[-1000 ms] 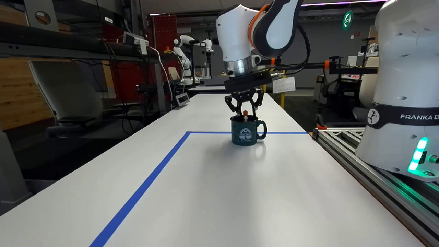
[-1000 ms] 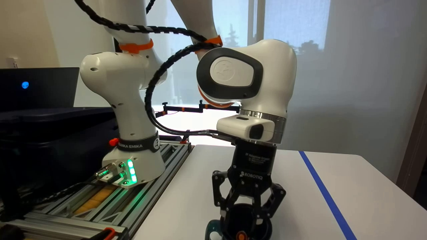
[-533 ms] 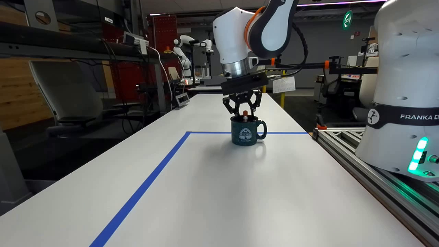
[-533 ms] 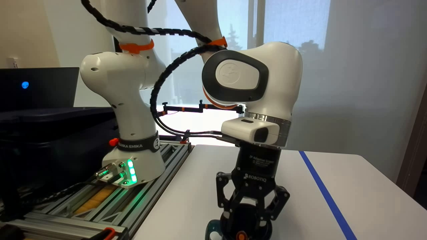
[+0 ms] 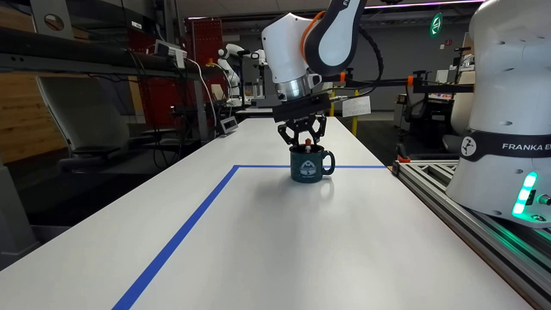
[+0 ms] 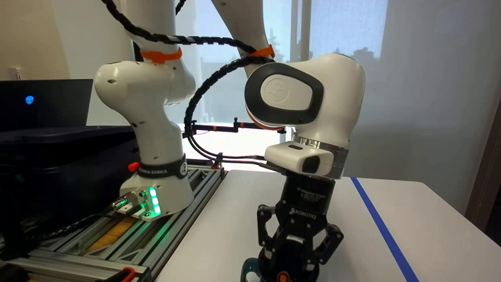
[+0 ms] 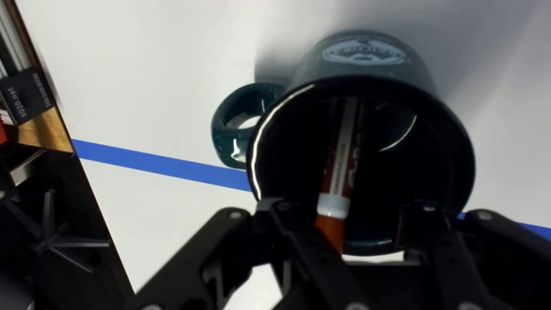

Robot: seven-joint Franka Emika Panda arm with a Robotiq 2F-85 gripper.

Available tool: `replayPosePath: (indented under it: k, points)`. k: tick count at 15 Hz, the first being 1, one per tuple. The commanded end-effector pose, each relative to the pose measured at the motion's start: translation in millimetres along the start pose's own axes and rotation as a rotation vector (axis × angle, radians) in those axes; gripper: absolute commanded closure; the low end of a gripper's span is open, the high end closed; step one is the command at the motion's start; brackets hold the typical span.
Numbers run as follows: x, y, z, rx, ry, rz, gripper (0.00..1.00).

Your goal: Pick up the marker from the cup and put it on the table

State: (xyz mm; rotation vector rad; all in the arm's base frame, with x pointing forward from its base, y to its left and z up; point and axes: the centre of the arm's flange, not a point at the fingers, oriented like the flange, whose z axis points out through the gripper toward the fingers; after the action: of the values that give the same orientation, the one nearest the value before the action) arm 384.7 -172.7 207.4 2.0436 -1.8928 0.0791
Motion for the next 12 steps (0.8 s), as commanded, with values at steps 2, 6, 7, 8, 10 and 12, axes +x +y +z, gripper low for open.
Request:
replayPosePath:
  k: [2,6,7,8,10,12]
  points:
    - [5,-8,1,-0.017,-0.002,0.037,0.49]
    - [6,-7,3,-0.023,0.002,0.041,0.88]
    - [6,-6,3,-0.023,0.003,0.043,0.95]
    - [6,-5,1,-0.026,0.005,0.045,1.0]
    - [5,-3,-5,-0.042,0.016,0.047,0.95]
    - [5,-2,-18,-0.054,0.032,0.05,0.95]
